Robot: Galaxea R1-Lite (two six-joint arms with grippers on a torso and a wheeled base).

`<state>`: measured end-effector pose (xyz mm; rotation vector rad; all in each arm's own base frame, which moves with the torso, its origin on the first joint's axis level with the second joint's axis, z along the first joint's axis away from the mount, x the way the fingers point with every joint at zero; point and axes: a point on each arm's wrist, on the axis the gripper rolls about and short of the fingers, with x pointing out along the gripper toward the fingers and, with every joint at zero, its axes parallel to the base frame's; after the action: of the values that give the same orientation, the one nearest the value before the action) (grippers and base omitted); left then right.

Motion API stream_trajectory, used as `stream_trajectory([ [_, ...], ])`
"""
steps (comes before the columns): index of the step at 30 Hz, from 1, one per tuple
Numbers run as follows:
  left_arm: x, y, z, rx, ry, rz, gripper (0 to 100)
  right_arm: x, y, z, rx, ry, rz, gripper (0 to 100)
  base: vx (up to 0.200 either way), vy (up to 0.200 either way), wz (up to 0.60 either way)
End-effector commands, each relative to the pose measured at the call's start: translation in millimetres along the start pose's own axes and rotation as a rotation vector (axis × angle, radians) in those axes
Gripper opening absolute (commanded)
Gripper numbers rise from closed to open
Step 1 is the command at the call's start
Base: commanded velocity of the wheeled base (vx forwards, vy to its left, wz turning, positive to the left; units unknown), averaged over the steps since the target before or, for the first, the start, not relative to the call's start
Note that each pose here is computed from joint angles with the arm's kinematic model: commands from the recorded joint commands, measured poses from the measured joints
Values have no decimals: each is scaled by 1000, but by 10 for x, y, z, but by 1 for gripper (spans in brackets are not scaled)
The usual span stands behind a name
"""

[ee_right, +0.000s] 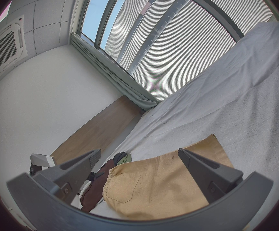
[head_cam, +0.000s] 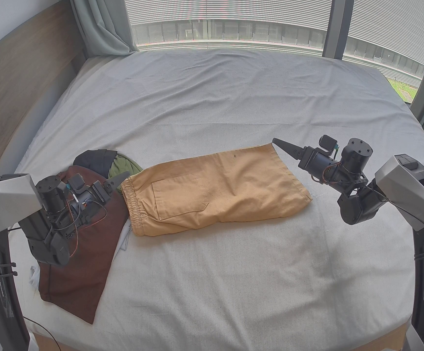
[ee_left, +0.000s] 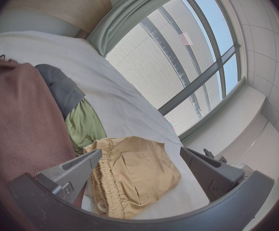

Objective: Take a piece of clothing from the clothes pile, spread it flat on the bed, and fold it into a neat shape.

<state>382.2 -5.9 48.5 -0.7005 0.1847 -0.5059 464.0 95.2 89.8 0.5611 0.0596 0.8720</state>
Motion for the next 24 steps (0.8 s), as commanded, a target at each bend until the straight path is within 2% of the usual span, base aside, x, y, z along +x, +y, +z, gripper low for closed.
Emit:
stream_trajectory([
  [1, -197, -287, 232, 80, -37, -38, 100, -208, 251, -51, -4, -4, 7, 100, 0, 0, 0],
  [4, -349, -485, 310, 97, -25, -85, 100, -336, 279, -174, -7, -6, 6, 100, 0, 0, 0],
  [5, -349, -485, 310, 97, -25, -85, 100, -336, 279, -174, -7, -6, 6, 100, 0, 0, 0],
  [7, -512, -696, 381, 116, -14, -138, 100, -484, 302, -301, 5, 38, -38, 100, 0, 0, 0],
  [12, -595, -879, 392, 132, -2, -188, 100, -643, 402, -371, 25, 83, -66, 100, 0, 0, 0],
  [18, -583, -898, 349, 127, 11, -193, 100, -771, 554, -408, 58, 102, -103, 100, 0, 0, 0],
  [24, -576, -883, 296, 120, 29, -190, 100, -786, 555, -460, 66, 88, -159, 100, 0, 0, 0],
])
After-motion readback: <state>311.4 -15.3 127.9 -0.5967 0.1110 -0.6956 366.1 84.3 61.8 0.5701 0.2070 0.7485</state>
